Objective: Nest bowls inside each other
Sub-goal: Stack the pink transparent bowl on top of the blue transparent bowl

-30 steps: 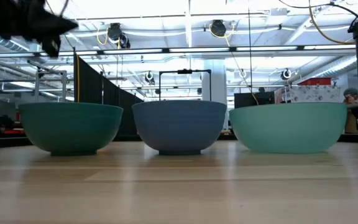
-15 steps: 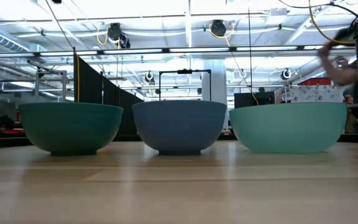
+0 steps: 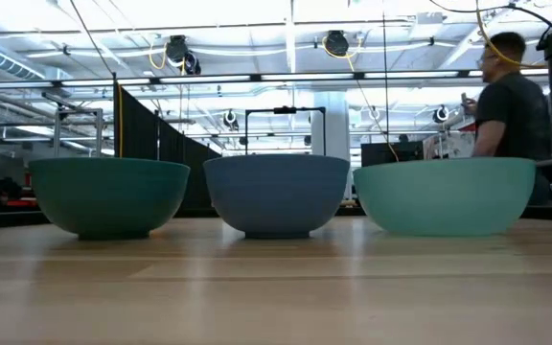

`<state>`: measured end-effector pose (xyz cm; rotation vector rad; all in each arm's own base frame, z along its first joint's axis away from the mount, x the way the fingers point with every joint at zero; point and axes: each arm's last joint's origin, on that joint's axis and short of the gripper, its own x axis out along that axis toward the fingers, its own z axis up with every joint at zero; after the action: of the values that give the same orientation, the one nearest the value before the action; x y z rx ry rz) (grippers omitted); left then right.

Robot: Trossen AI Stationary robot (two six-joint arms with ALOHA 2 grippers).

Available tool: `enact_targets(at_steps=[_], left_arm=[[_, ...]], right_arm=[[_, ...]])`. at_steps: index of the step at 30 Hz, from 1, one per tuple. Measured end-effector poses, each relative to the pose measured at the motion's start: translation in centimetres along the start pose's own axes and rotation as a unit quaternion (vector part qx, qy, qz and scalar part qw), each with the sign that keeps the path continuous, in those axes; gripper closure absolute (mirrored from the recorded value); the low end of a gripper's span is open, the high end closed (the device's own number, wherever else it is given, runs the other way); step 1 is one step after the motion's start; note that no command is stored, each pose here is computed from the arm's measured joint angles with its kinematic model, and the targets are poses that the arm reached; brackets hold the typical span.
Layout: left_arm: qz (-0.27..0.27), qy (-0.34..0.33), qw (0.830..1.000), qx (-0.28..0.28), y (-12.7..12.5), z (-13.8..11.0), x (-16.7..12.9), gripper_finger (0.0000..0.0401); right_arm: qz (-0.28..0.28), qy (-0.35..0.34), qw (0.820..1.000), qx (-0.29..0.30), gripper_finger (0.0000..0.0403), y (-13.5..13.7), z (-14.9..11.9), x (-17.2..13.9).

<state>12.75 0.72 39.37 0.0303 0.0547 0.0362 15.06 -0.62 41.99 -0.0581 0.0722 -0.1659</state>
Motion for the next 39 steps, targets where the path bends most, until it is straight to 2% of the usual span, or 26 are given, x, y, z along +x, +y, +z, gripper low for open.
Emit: enact_targets(at_steps=[7,14,17,23,26,29,32,35,39], left_arm=[[-0.017,0.029,0.999,-0.011,-0.4,-0.6,0.9,0.0401],[-0.061,0.025,0.998,-0.011,-1.7,-0.5,2.2,0.0401],[-0.081,0.029,0.996,-0.033,-2.3,-0.6,2.6,0.0401],[-0.139,0.088,0.986,-0.026,-4.1,-1.0,2.9,0.0401],[-0.164,0.133,0.976,-0.047,-5.2,-1.2,3.0,0.0401],[-0.188,0.191,0.961,-0.074,-6.6,-1.9,3.2,0.0401],[-0.19,0.281,0.933,-0.124,-8.0,-3.5,3.2,0.0401],[-0.162,0.381,0.892,-0.179,-9.4,-5.2,3.3,0.0401],[-0.133,0.5,0.828,-0.216,-11.8,-7.5,3.6,0.0401]], right_arm=[[0.002,0.048,0.999,0.0,0.0403,0.2,-1.0,1.0],[0.003,0.114,0.993,0.012,0.0403,0.6,-2.4,2.7],[0.002,0.15,0.989,0.015,0.0403,0.7,-3.3,3.5],[-0.001,0.209,0.978,0.026,0.0403,1.1,-4.7,5.1],[0.001,0.23,0.973,0.022,0.0403,1.3,-5.5,5.9],[0.008,0.245,0.969,0.015,0.0403,1.8,-6.3,6.5],[0.016,0.262,0.965,0.005,0.0403,2.2,-7.0,7.1],[0.024,0.273,0.962,-0.004,0.0403,2.7,-7.3,7.4],[0.034,0.277,0.96,-0.01,0.0403,3.2,-7.5,7.6]])
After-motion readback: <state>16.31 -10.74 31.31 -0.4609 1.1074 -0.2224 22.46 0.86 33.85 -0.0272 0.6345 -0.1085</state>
